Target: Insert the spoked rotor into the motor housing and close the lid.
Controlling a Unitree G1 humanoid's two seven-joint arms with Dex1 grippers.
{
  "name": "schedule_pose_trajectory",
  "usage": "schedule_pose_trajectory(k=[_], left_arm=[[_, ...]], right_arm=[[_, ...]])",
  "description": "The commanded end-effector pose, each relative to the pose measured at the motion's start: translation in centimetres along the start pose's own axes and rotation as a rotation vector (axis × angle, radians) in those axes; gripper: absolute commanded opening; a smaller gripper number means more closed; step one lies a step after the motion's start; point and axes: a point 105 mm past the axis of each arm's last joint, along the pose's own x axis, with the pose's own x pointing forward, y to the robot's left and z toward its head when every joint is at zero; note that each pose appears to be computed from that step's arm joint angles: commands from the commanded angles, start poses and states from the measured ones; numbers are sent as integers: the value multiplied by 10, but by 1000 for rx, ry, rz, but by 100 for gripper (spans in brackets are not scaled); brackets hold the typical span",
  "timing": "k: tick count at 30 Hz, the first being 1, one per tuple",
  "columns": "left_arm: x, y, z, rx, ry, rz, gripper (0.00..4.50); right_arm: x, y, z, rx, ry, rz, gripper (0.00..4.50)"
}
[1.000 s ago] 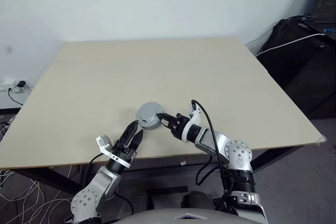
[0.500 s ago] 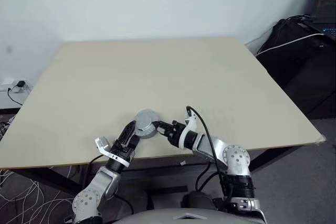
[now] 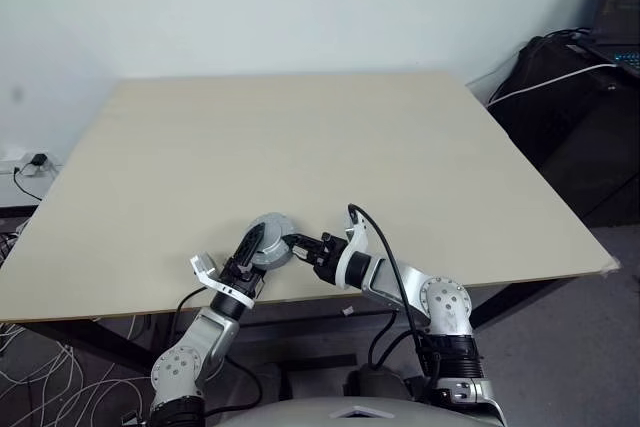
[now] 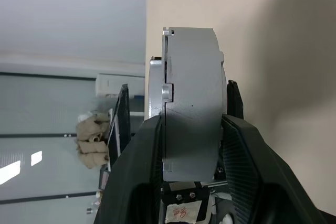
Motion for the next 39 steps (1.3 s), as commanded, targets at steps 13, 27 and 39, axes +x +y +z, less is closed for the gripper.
schedule_pose_trajectory(k=[13, 27, 39], left_arm=[[6, -16, -8, -47, -21, -97, 232], [3, -18, -1, -37, -69, -102, 214], [2, -13, 11, 11, -148, -75, 214]], right_arm=[[5, 28, 1, -1, -23, 120, 134], [2, 17, 12, -62, -110, 74, 387], [-4, 12, 18, -55, -147, 57, 450]])
